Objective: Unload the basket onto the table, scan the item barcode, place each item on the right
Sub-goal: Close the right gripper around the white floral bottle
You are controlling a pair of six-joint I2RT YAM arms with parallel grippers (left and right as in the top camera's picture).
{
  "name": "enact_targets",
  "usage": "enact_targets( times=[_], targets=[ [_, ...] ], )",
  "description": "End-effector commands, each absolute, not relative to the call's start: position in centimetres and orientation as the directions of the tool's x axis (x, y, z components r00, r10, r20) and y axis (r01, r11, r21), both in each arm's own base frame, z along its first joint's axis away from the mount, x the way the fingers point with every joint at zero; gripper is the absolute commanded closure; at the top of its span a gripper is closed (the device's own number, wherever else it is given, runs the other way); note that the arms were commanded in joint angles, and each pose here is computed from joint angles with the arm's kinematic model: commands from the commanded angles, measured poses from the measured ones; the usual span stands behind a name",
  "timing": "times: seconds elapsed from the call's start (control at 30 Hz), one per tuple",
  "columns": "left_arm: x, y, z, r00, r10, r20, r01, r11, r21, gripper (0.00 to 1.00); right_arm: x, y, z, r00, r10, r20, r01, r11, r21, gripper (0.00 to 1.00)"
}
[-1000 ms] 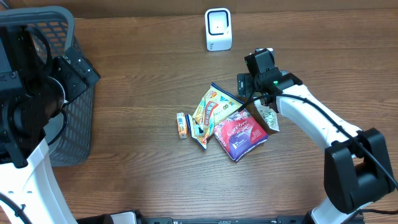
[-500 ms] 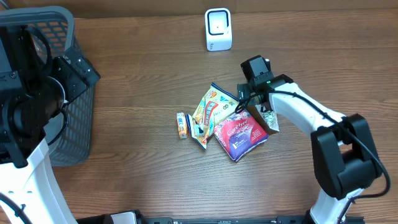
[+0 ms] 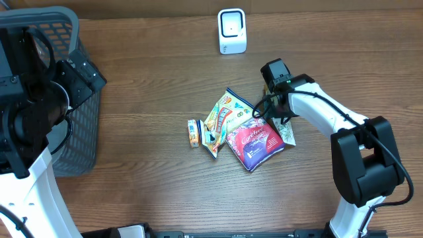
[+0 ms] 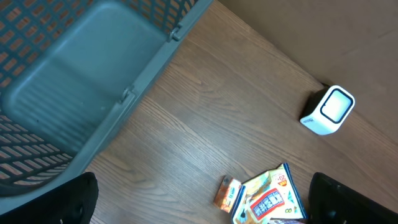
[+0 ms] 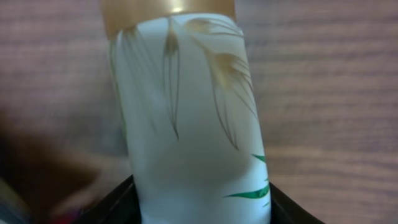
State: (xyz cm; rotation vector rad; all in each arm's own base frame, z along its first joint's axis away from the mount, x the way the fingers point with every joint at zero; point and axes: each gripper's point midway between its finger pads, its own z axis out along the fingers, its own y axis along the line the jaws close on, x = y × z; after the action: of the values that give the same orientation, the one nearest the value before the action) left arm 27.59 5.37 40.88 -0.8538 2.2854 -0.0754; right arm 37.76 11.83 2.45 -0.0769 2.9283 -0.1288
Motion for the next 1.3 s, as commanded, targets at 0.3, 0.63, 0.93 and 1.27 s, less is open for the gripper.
enact_targets(
  times=[0.3,0.63,0.93,1.27],
  targets=[
    [27.7,5.5,41.0,-0.552,-0.588,-0.592,-0.551,0.789,-0.27,0.0,37.4,12.7,7.0,-0.989,-0.029,-0.148,-0.019,0.998,-0.067,0.93],
    [27.7,5.5,41.0,-0.552,-0.588,-0.591,-0.551,0.79,-0.27,0.0,39.8,11.0,7.6,-0.962,0.067,-0.265,0.106,0.985,-0.136,0.57],
    [27.7,5.5,41.0,-0.553,-0.588,-0.591,-0.551,0.79,-0.269,0.0,39.7,8.3,6.7,-0.967,0.113,-0.227,0.145,0.981,-0.13,0.3],
    [27.7,5.5,41.0,-0.553,-0.588,-0.591,-0.551,0.79,-0.269,0.0,38.7,8.8,4.8,-0.993,0.074,-0.091,0.045,0.956,0.291,0.67]
  ],
)
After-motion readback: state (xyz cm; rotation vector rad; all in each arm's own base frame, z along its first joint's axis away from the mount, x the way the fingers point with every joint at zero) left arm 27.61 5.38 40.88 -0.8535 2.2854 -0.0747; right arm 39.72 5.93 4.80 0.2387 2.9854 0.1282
